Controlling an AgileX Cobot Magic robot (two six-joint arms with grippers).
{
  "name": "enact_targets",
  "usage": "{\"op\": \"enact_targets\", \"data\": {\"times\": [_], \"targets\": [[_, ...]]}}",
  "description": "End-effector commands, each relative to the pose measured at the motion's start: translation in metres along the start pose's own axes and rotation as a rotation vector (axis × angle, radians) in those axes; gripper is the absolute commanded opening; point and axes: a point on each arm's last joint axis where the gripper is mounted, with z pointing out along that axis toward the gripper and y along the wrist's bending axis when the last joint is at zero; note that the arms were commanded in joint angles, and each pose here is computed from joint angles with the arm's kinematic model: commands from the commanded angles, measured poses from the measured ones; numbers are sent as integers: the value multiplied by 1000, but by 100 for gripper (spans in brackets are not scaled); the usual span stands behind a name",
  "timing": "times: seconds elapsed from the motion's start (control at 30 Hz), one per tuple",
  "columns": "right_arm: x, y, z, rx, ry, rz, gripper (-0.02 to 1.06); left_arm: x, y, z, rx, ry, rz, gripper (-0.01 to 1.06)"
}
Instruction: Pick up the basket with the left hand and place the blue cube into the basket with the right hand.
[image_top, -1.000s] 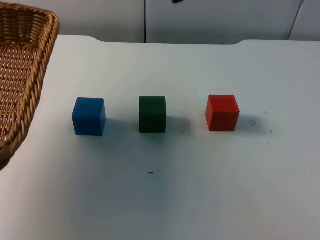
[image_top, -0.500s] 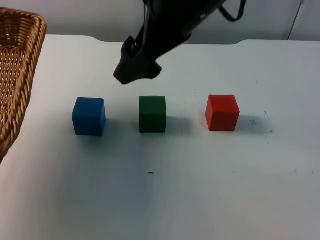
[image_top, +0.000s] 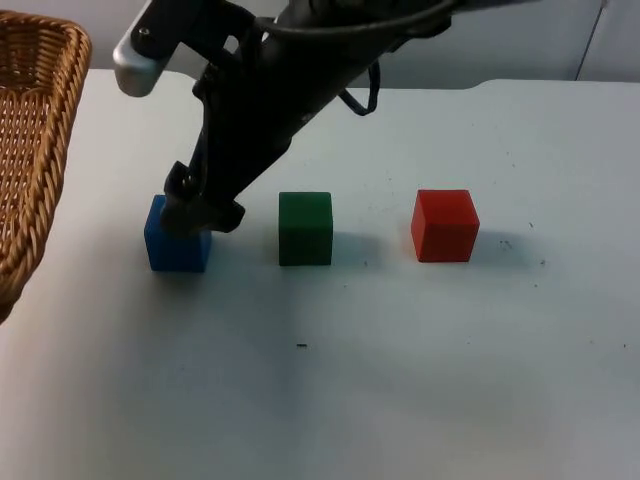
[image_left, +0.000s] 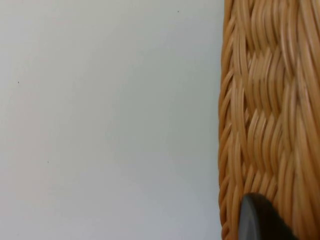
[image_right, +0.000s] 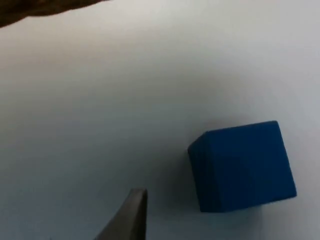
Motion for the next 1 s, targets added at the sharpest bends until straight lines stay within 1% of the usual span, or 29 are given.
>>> {"op": "enact_targets", "data": {"times": [0.0,0.1,0.13,0.2,0.47,0.53,0.63,0.73,0.97], "targets": [[-6,-2,6,-10,-11,-8,101,-5,-3,-4,23,-39,-10,0],[-9,-5,14,-28,-10,-9,101,-4,-4,-4,27,-35,-8,0],[-8,-5,18,-34,-6,8,101,-4,-4,-3,30,-32,-6,0],[-7,-5,20,-35,0,13,101,-4,-5,-3,33,-30,-4,0],[8,-3,39,-54,47,24,101,-4,-5,-3,39,-25,-6,0],[16,-3,46,-63,62,40,101,-4,-5,-3,39,-25,-6,0],[24,-8,51,-60,71,59,101,-4,-5,-3,39,-25,-6,0],[25,-9,52,-56,71,61,101,-4,-5,-3,39,-28,-7,0],[30,-9,59,-51,67,83,97,-4,-5,-3,38,-31,-8,0]]}}
